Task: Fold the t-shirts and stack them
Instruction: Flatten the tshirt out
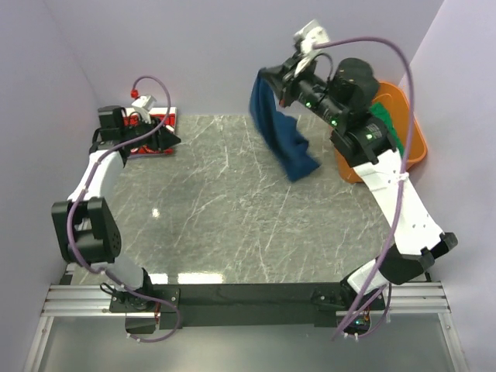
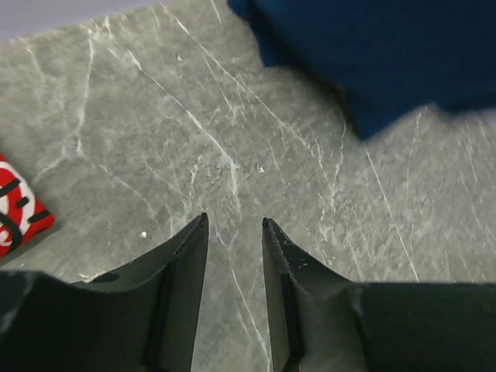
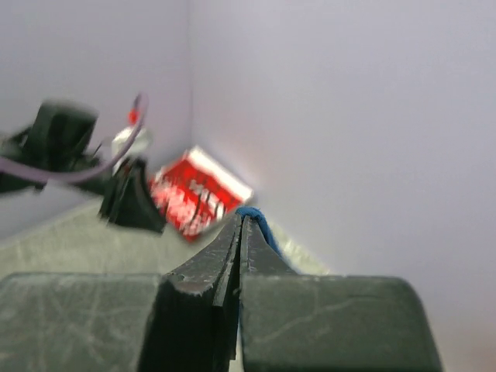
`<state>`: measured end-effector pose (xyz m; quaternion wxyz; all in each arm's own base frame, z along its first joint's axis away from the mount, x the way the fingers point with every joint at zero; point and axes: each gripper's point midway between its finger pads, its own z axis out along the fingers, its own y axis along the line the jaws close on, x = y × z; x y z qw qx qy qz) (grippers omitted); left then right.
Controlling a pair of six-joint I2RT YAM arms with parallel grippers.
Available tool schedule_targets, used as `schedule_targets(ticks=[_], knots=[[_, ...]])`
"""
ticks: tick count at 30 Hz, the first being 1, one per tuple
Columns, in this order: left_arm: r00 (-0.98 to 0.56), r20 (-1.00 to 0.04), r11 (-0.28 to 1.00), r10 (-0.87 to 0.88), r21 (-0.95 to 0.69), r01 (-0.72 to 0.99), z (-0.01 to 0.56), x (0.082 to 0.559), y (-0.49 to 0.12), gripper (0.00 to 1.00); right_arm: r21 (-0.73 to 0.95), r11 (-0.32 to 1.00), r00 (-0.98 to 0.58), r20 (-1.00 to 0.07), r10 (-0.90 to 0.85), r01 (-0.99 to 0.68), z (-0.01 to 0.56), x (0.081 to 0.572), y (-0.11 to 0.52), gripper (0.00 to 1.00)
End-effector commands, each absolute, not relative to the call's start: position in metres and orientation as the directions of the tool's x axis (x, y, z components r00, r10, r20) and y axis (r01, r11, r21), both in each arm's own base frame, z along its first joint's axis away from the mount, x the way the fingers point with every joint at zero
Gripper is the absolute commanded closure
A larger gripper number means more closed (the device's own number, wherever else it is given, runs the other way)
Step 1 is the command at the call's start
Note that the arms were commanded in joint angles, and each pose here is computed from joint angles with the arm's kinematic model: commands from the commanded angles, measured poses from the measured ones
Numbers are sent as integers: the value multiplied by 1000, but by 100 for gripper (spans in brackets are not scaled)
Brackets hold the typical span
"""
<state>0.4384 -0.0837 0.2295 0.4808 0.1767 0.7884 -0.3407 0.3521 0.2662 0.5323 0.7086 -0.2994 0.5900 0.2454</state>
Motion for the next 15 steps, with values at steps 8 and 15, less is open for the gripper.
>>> schedule_targets(ticks=[8, 15], knots=[[-459, -876, 653, 145, -264, 710, 202, 338, -73, 57, -138, 867, 324, -946, 28, -478, 570, 334, 200, 100], [-370, -797, 431, 477, -155, 889, 122, 241, -105, 52, -116, 879, 183, -983, -34, -462, 497, 358, 206, 100]])
